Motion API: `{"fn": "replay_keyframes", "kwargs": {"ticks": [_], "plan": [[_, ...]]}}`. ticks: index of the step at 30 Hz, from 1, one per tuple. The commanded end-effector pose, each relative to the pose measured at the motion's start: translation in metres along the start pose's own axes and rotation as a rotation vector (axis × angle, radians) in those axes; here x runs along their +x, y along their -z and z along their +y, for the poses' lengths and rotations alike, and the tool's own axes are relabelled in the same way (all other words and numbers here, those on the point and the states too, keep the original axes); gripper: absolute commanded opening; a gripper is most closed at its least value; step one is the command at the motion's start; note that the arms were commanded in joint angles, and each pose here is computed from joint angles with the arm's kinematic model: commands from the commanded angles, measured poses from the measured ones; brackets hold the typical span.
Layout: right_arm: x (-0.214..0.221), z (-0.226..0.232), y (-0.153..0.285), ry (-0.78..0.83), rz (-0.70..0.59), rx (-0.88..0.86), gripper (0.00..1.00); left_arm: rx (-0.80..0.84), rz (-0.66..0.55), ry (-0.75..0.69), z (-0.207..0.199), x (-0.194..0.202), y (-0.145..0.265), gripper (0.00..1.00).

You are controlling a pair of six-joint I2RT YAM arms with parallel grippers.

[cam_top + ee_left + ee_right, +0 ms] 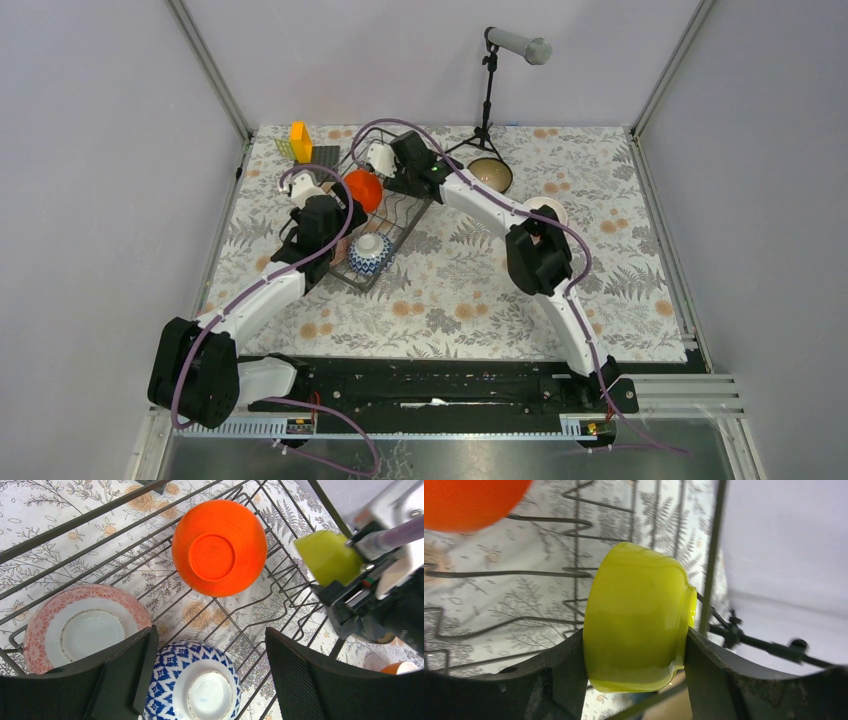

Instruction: Unload the bowls from the dish rack

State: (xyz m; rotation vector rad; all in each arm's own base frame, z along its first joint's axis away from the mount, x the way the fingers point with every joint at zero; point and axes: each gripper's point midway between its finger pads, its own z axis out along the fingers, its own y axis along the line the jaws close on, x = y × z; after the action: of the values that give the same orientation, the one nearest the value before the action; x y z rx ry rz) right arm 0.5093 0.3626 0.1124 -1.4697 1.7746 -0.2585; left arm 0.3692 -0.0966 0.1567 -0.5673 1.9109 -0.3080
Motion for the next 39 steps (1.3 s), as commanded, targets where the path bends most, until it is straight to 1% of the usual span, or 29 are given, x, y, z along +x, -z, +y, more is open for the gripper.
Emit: {"fn": "replay_keyframes", "kwargs": {"ticks": [1, 3, 6, 9, 12, 14, 16, 19, 21, 25, 28, 32, 36, 39], "plan": [[-0.044, -0.089, 0.076, -0.058, -0.1, 0.328, 0.3, 0.029, -0.03, 0.008, -0.006, -0.008, -0.001, 0.83], [-0.049, -0.101, 0.09, -0.081, -0.115, 0.376, 0.28, 0.03, -0.028, 0.007, -0.006, -0.007, -0.001, 0.83], [-0.056, -0.111, 0.111, -0.137, -0.154, 0.401, 0.26, 0.037, -0.03, 0.009, -0.007, -0.009, 0.002, 0.83], [-0.061, -0.112, 0.132, -0.22, -0.21, 0.386, 0.24, 0.049, -0.035, 0.012, -0.009, -0.012, 0.005, 0.83], [-0.065, -0.104, 0.154, -0.341, -0.285, 0.33, 0.22, 0.092, -0.033, 0.013, -0.016, -0.012, 0.008, 0.83], [-0.063, -0.095, 0.166, -0.442, -0.313, 0.29, 0.21, 0.164, -0.015, 0.001, -0.029, -0.01, 0.011, 0.83], [-0.057, -0.082, 0.172, -0.516, -0.304, 0.245, 0.21, 0.257, 0.02, -0.019, -0.045, -0.005, 0.015, 0.83], [-0.044, -0.061, 0.177, -0.648, -0.285, 0.176, 0.16, 0.387, 0.078, -0.05, -0.067, 0.005, 0.022, 0.82], [-0.039, -0.049, 0.181, -0.764, -0.293, 0.123, 0.16, 0.493, 0.122, -0.062, -0.084, 0.012, 0.03, 0.82], [-0.036, -0.038, 0.184, -1.009, -0.364, -0.031, 0.09, 0.652, 0.167, -0.024, -0.109, 0.019, 0.044, 0.82], [-0.039, -0.037, 0.184, -1.142, -0.458, -0.17, 0.1, 0.668, 0.173, 0.008, -0.116, 0.016, 0.042, 0.79], [-0.049, -0.04, 0.181, -1.259, -0.555, -0.324, 0.1, 0.591, 0.185, 0.018, -0.113, 0.01, 0.029, 0.76], [-0.058, -0.035, 0.176, -1.331, -0.587, -0.473, 0.07, 0.561, 0.186, 0.032, -0.112, 0.002, 0.018, 0.74], [-0.062, -0.029, 0.173, -1.371, -0.607, -0.551, 0.08, 0.574, 0.201, 0.053, -0.115, -0.001, 0.012, 0.71]]}}
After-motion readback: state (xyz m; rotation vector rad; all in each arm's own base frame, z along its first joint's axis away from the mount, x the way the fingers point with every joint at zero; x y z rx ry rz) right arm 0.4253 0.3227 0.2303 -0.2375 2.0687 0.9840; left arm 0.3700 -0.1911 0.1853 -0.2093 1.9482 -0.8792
